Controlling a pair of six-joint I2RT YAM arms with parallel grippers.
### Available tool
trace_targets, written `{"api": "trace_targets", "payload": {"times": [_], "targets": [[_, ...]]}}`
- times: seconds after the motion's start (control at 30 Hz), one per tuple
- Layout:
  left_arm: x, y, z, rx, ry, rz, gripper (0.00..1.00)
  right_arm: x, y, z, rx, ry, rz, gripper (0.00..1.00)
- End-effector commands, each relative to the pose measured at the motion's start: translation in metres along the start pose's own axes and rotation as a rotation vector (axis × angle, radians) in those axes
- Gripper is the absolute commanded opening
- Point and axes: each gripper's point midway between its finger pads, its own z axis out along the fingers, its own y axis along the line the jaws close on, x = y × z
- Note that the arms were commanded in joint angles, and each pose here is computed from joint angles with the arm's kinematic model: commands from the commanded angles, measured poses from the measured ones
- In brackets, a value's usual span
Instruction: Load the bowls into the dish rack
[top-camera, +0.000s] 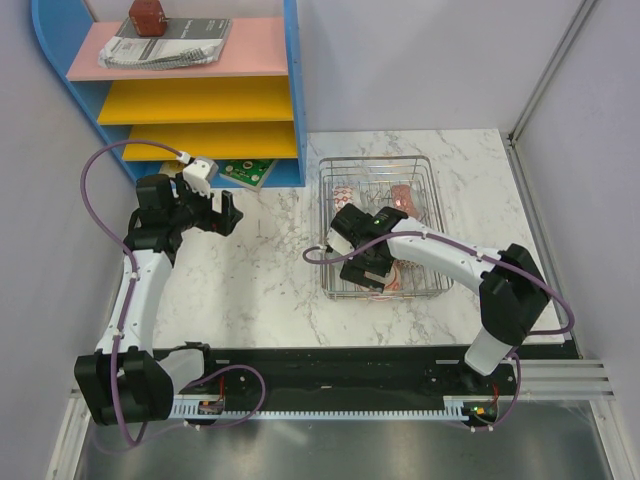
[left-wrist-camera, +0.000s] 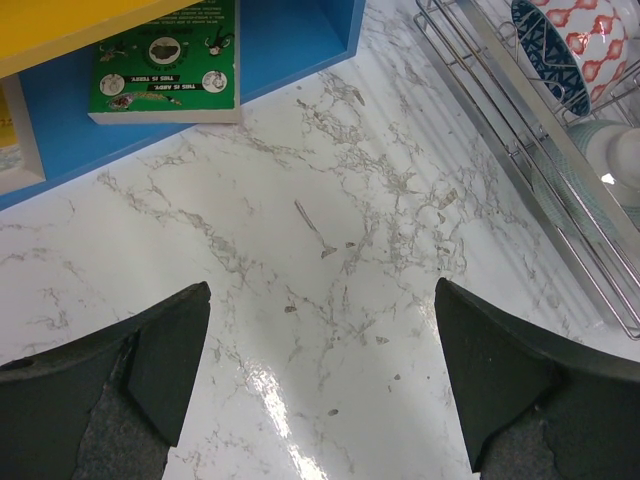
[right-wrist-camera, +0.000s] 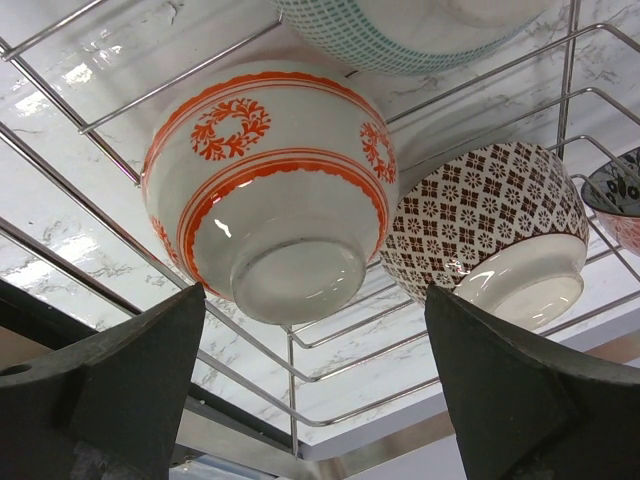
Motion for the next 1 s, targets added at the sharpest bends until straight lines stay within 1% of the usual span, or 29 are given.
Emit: {"api": "trace_targets", "payload": {"times": [0.0, 0.1, 0.2, 0.33, 0.4, 0.5, 0.53, 0.57, 0.63, 0.67, 0.7, 0.73, 0.77, 0.8, 0.83, 0.87, 0.9, 0.97], "targets": [[-0.010, 0.002, -0.005, -0.016, -0.043, -0.003, 1.00, -0.008, 0.001, -0.010, -0.016, -0.033, -0.015, 0.98], [-0.011, 0.002, -0.005, -0.014, -0.046, 0.001, 1.00, -0.016, -0.007, -0.021, 0.008, -0.073, -0.016, 0.98], [-0.014, 0.003, -0.005, -0.017, -0.051, 0.007, 1.00, -0.033, -0.025, -0.049, 0.069, -0.161, -0.003, 0.98], [-0.017, 0.001, -0.007, -0.011, -0.056, 0.023, 1.00, -0.063, -0.051, -0.098, 0.159, -0.345, 0.035, 0.98], [-0.018, 0.002, -0.008, -0.013, -0.059, 0.031, 1.00, -0.075, -0.063, -0.126, 0.211, -0.467, 0.059, 0.98], [-0.021, -0.002, -0.011, 0.007, -0.066, 0.046, 1.00, -0.081, -0.083, -0.167, 0.298, -0.609, 0.120, 0.98], [-0.022, -0.004, -0.012, 0.014, -0.068, 0.049, 1.00, -0.081, -0.089, -0.176, 0.312, -0.639, 0.141, 0.98], [-0.022, -0.006, -0.013, 0.024, -0.066, 0.051, 1.00, -0.076, -0.094, -0.189, 0.325, -0.681, 0.173, 0.98], [-0.024, -0.012, -0.015, 0.053, -0.073, 0.066, 1.00, -0.067, -0.109, -0.197, 0.318, -0.736, 0.225, 0.98], [-0.024, -0.015, -0.017, 0.062, -0.075, 0.073, 1.00, -0.057, -0.115, -0.211, 0.335, -0.786, 0.249, 0.98], [-0.025, -0.017, -0.018, 0.073, -0.082, 0.075, 1.00, -0.045, -0.132, -0.216, 0.364, -0.812, 0.300, 0.98], [-0.025, -0.019, -0.018, 0.078, -0.085, 0.077, 1.00, -0.039, -0.132, -0.212, 0.347, -0.827, 0.304, 0.98], [-0.028, -0.020, -0.021, 0.076, -0.094, 0.078, 1.00, -0.029, -0.135, -0.225, 0.369, -0.869, 0.316, 0.98], [-0.029, -0.021, -0.023, 0.077, -0.100, 0.078, 1.00, -0.013, -0.145, -0.225, 0.392, -0.866, 0.351, 0.98], [-0.028, -0.022, -0.023, 0.079, -0.101, 0.080, 1.00, -0.008, -0.141, -0.218, 0.364, -0.871, 0.346, 0.98], [-0.028, -0.023, -0.025, 0.076, -0.105, 0.075, 1.00, 0.004, -0.141, -0.227, 0.383, -0.899, 0.357, 0.98], [-0.032, -0.023, -0.028, 0.068, -0.124, 0.082, 1.00, 0.022, -0.155, -0.229, 0.428, -0.905, 0.413, 0.98], [-0.030, -0.025, -0.030, 0.063, -0.131, 0.079, 1.00, 0.040, -0.150, -0.224, 0.411, -0.945, 0.437, 0.98]]}}
